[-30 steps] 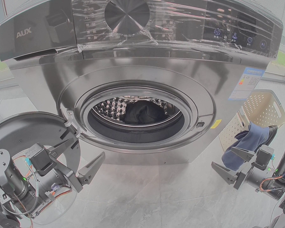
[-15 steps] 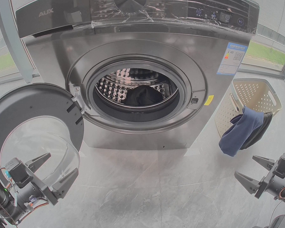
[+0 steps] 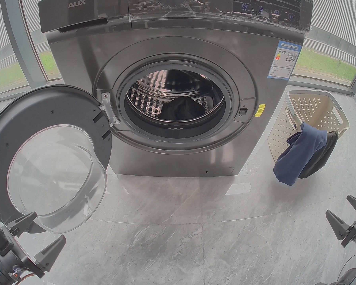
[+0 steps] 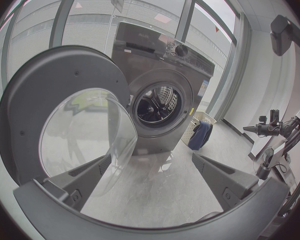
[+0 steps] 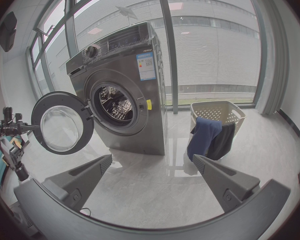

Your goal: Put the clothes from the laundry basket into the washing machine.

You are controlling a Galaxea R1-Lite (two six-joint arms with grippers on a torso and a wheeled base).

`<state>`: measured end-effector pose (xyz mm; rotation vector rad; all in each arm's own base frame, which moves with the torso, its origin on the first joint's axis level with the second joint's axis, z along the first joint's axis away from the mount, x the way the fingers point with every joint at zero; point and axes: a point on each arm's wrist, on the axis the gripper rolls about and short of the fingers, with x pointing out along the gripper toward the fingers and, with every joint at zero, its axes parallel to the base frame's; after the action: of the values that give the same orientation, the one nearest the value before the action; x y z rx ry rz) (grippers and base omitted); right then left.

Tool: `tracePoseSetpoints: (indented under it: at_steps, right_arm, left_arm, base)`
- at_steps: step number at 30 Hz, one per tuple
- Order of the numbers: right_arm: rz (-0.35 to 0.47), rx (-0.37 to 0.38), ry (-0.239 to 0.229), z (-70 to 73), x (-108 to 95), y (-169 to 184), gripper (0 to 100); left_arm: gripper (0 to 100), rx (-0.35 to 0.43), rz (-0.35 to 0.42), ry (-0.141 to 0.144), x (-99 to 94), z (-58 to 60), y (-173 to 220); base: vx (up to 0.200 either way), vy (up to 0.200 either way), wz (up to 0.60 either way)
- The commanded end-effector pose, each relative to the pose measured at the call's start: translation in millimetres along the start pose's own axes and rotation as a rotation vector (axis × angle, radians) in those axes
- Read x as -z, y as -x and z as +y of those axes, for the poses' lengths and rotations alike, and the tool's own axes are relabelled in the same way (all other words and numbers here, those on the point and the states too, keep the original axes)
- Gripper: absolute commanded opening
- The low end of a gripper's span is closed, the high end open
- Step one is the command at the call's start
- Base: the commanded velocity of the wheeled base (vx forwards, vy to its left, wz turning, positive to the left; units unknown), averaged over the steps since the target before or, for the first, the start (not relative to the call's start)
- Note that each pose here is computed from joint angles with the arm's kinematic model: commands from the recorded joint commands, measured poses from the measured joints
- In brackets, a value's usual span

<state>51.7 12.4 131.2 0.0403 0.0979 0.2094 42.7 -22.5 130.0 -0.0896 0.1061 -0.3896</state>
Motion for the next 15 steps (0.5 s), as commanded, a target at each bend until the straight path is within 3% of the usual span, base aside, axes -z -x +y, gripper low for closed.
tracePoseSetpoints:
  at_steps: [1,6,9,15]
  right_arm:
    - [-0.051,0.024,-0.002,-1.5,-1.5,7.6,100]
    - [-0.040,0.021,-0.011,-0.8,-10.0,0.7,100]
    - [-0.001,0.022,-0.032,-0.8,-8.0,-5.0,100]
    - [0.044,0.016,-0.034,-0.4,-4.7,-10.5,100]
  left_arm:
    - [100,-0.002,-0.069,0.012,2.3,2.7,11.8]
    - [100,0.008,-0.061,0.002,-5.1,0.8,6.0]
    - [100,0.006,-0.052,0.001,-2.9,1.0,5.6]
    - [100,0.008,-0.049,0.009,-1.7,1.2,6.2]
  base:
    - [0.000,-0.200,0.00]
    - [0.000,-0.200,0.00]
    - [0.000,-0.200,0.00]
    - [0.000,-0.200,0.00]
